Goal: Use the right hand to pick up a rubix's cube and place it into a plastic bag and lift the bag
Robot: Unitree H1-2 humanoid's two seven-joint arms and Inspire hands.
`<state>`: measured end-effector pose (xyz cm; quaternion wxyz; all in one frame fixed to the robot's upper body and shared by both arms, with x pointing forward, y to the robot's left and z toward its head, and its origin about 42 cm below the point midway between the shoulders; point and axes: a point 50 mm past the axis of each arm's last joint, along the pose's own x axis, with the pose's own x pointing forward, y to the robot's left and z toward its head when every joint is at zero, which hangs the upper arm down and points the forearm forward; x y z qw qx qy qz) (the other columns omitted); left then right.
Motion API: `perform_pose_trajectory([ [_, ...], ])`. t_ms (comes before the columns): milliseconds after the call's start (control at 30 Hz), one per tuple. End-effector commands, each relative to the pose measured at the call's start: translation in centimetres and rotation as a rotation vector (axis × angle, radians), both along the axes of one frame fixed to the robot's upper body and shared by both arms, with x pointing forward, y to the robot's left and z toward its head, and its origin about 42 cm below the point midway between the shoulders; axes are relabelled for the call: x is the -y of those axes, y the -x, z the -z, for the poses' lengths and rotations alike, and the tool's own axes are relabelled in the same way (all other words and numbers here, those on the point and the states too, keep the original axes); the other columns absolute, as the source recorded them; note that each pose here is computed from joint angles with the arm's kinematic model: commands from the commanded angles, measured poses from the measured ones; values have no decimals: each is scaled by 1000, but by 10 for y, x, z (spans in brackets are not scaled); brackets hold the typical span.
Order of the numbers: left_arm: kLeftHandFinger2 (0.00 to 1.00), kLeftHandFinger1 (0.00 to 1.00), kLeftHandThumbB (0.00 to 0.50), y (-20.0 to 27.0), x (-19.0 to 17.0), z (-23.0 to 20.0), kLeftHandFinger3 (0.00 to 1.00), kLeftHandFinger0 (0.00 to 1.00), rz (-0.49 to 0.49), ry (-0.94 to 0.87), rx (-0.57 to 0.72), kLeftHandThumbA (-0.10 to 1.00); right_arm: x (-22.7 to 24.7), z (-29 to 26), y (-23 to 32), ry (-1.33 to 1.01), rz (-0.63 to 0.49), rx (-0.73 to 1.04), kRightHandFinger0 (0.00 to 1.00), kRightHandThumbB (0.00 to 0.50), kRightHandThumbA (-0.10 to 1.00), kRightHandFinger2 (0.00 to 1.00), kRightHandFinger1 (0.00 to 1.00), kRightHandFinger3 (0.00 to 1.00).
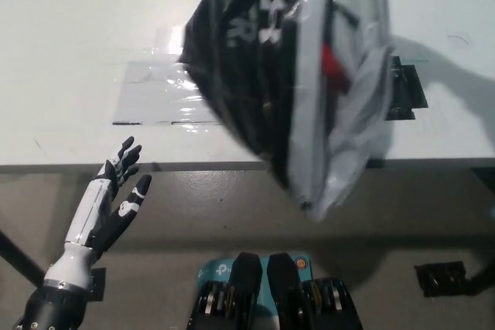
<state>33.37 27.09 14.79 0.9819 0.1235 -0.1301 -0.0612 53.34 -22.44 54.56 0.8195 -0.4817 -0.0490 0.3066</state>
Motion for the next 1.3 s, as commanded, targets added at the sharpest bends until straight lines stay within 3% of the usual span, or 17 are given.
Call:
perform_pose_trajectory([
  [0,1000,1000,156,-5,-3,-11,1000,1000,28,-20,49,737,43,-98,42,-135,20,129,1000,322,275,1000,1000,1000],
  [33,1000,1000,156,-4,-2,-9,1000,1000,28,-21,50,738,42,-98,38,-122,44,155,1000,329,376,1000,1000,1000],
  [67,1000,1000,156,-4,-2,-9,1000,1000,28,-22,51,739,41,-98,36,-111,58,172,1000,329,380,1000,1000,1000],
  [100,1000,1000,154,-3,-2,-9,1000,1000,25,-23,49,739,37,-99,27,-99,117,213,1000,356,510,1000,1000,1000],
  [167,1000,1000,149,-2,-1,-11,1000,1000,19,-24,43,732,33,-102,13,-98,187,269,1000,365,571,1000,1000,1000],
  [367,1000,1000,147,-5,2,-17,1000,1000,31,-26,55,724,14,-112,-11,-104,312,384,1000,395,664,1000,1000,1000],
  [633,1000,1000,161,-6,-2,-17,1000,1000,48,-19,57,720,-34,-113,-22,-22,335,505,1000,465,828,1000,1000,1000],
  [1033,1000,1000,158,-8,1,-21,1000,1000,59,-37,72,723,-85,-80,-36,20,239,486,1000,500,781,1000,1000,1000],
  [1100,1000,1000,160,-8,1,-22,1000,1000,60,-41,67,723,-88,-70,-39,26,234,470,1000,500,754,1000,1000,1000],
  [1133,1000,1000,161,-7,2,-22,1000,1000,61,-39,64,722,-88,-62,-42,22,231,444,1000,500,636,1000,1000,1000],
  [1167,1000,1000,165,-7,3,-22,1000,1000,59,-33,63,713,-90,-53,-45,42,234,423,1000,496,689,1000,1000,1000],
  [1200,1000,1000,165,-6,3,-22,1000,1000,59,-29,62,712,-90,-46,-47,72,231,400,1000,480,649,1000,1000,1000],
  [1267,1000,1000,162,-5,2,-21,1000,1000,58,-34,68,710,-89,-35,-50,157,227,355,1000,496,574,1000,1000,1000],
])
